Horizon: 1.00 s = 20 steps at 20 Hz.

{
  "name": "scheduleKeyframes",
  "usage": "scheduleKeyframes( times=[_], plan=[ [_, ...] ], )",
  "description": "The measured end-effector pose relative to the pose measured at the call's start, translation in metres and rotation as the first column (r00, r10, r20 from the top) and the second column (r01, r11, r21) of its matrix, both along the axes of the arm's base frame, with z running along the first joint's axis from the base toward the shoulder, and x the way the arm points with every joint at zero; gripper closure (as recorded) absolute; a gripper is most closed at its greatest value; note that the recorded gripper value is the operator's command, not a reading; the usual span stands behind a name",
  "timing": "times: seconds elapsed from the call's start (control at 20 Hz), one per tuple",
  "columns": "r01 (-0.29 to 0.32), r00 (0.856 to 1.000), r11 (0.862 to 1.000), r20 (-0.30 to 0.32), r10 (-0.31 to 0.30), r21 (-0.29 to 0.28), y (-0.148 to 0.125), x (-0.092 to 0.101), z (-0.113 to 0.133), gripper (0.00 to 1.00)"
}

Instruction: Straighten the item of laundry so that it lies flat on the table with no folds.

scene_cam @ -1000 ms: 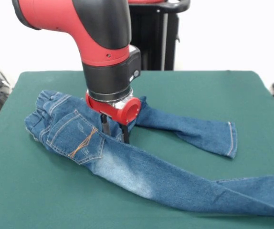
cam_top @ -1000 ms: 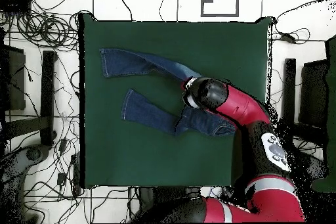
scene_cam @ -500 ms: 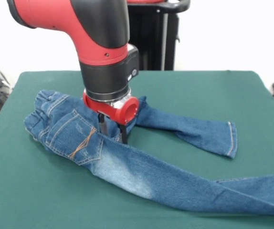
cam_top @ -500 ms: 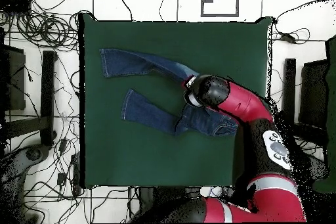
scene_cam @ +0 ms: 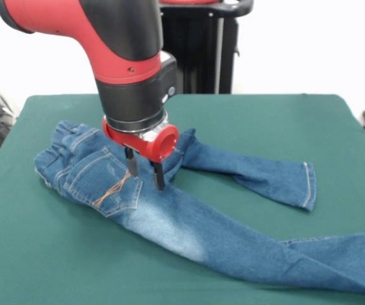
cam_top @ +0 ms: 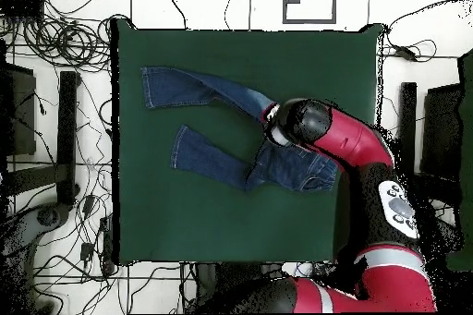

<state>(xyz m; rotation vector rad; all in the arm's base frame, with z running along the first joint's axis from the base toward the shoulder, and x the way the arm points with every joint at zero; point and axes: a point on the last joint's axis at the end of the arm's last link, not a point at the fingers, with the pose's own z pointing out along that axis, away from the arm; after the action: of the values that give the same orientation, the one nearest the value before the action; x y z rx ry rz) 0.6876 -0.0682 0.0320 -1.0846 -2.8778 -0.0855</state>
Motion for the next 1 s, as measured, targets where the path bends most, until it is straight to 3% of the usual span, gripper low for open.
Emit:
scheduleKeyframes(
  times=[0.35,1.0],
  plan=[
    [0.013,1.0,1.0,-0.009,-0.013,0.005,-0.018,0.011,0.012,0.0],
    [0.002,1.0,1.0,-0.002,-0.002,0.002,-0.015,0.019,0.02,0.0]
  ],
)
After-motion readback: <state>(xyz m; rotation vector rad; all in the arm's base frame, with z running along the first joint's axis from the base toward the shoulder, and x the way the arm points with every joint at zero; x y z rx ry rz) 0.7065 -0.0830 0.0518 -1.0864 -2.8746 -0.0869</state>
